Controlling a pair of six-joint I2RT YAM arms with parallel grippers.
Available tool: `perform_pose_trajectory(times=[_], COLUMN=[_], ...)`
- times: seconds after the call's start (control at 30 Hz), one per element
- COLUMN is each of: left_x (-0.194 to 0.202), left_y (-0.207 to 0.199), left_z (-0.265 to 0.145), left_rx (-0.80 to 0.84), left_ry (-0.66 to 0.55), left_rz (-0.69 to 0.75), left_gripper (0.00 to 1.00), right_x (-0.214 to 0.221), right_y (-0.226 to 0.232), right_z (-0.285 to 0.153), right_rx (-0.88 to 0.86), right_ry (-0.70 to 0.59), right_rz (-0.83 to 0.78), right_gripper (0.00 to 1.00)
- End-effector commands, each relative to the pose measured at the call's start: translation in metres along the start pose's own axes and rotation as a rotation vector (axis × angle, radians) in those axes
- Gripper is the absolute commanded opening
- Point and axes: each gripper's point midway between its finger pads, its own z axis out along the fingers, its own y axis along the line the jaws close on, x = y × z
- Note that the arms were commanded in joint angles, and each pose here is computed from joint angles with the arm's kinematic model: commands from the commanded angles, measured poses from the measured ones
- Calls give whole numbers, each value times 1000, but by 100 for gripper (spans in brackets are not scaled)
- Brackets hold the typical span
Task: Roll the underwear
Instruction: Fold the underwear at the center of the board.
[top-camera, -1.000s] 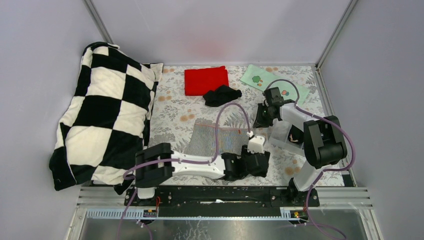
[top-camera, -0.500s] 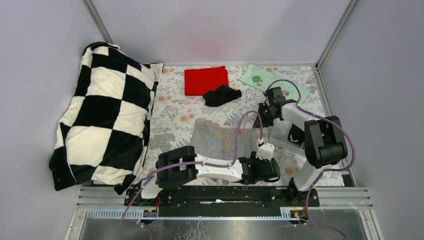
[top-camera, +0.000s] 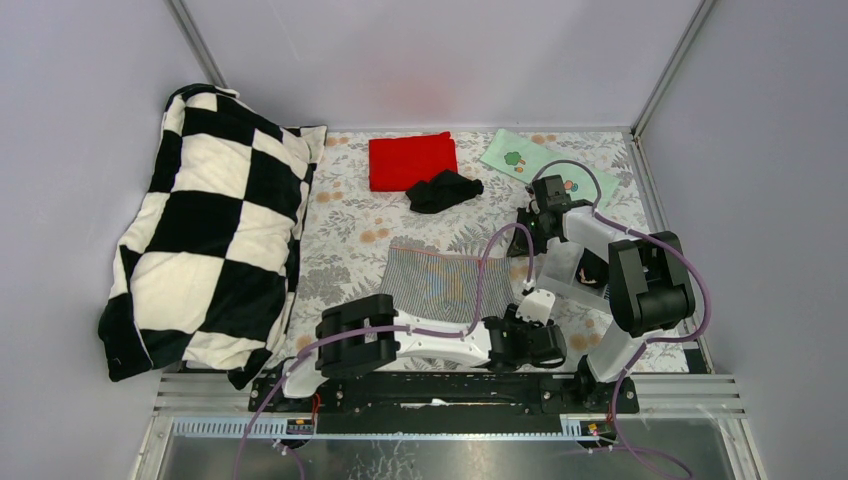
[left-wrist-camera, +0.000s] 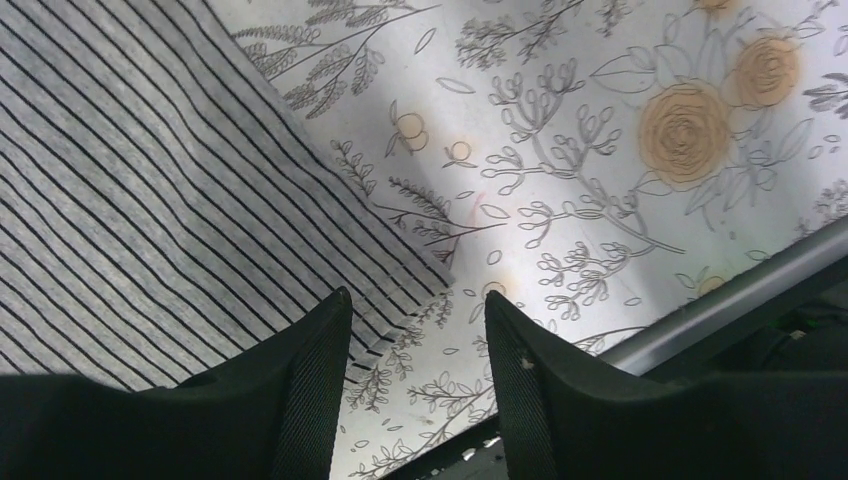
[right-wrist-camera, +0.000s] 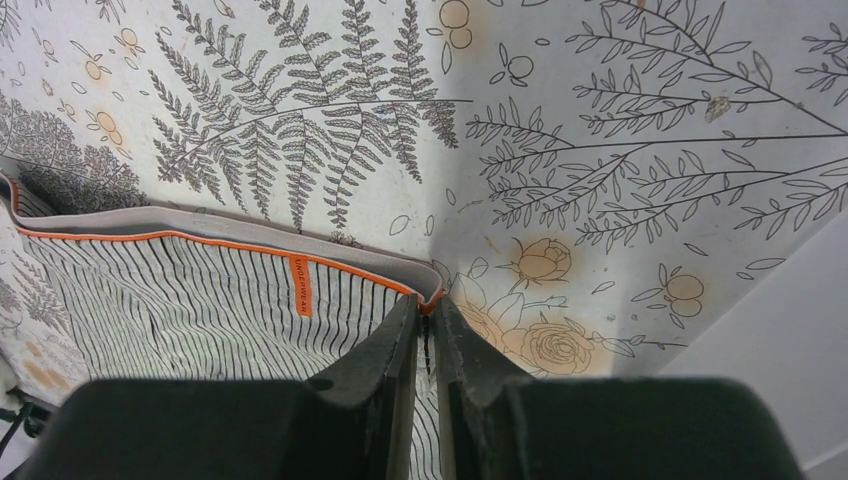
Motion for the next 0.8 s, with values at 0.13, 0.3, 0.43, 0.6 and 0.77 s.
perform_pose_trajectory(times=[0.13, 0.3, 0.43, 0.6, 0.77], left_x=[-22, -8, 4, 17, 26], left_y=[-16, -13, -3, 2, 15], left_z=[-11, 2, 14, 23, 24], left_rx=[13, -10, -59, -81, -138], left_ry=[-67, -35, -10, 20, 56], left_rz=[42, 67, 96, 128, 144], left_gripper=[58, 54, 52, 50, 42], right_x=[2, 2, 3, 2, 1], right_y=[3, 2, 2, 2, 2], right_z=[-6, -6, -5, -6, -7], right_rx=[-23, -18, -19, -19, -15], right_ry=[2, 3, 4, 5, -1], right_rz=[-18, -21, -24, -25, -27], right_gripper=[17, 17, 17, 17, 17])
